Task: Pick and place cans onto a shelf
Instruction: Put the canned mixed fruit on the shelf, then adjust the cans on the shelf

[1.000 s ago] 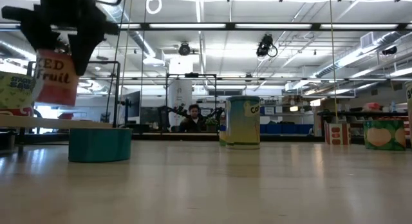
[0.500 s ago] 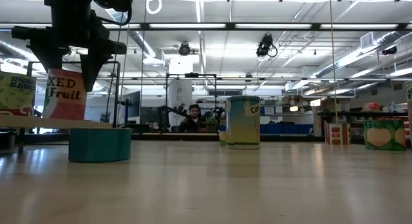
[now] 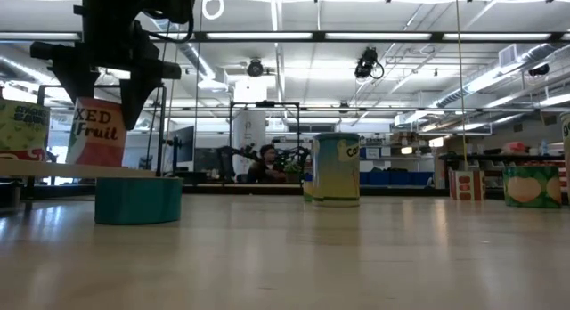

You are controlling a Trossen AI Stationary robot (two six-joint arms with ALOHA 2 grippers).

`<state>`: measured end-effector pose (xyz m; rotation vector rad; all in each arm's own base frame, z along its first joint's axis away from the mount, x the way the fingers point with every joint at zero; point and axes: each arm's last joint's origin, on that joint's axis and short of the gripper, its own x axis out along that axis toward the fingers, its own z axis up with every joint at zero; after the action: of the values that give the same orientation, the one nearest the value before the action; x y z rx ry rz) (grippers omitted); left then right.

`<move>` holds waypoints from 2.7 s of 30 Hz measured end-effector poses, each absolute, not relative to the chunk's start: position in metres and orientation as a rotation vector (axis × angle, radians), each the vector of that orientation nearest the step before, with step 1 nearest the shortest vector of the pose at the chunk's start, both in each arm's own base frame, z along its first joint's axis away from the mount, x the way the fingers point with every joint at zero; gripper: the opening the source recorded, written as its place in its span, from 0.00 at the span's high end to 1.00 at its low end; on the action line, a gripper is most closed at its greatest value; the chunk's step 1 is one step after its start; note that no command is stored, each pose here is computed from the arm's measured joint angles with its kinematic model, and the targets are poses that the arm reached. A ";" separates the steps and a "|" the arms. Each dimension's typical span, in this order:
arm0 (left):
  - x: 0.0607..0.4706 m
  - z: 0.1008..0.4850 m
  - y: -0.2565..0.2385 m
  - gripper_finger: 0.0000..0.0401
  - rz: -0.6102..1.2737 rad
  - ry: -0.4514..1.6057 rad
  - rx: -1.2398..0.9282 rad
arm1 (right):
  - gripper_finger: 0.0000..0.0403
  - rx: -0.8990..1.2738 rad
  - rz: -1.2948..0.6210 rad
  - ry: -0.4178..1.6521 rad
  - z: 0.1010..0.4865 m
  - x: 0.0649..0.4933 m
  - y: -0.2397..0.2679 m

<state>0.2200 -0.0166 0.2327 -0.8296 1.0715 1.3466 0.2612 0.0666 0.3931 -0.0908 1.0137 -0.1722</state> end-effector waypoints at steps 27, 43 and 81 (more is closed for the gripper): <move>0.218 0.295 -0.020 0.11 1.241 1.227 -0.785 | 0.10 -0.101 -0.192 1.014 0.393 0.262 0.061; 0.148 0.275 -0.012 0.24 1.332 1.159 -1.014 | 0.10 -0.073 -0.178 1.017 0.393 0.262 0.064; 0.158 0.265 -0.011 0.26 1.074 0.879 -1.170 | 0.10 -0.015 -0.186 1.019 0.393 0.262 0.063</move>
<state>0.1581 -0.0114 0.2647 -1.1704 0.8794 1.0740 0.2622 0.0626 0.3930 -0.0147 1.0188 -0.1864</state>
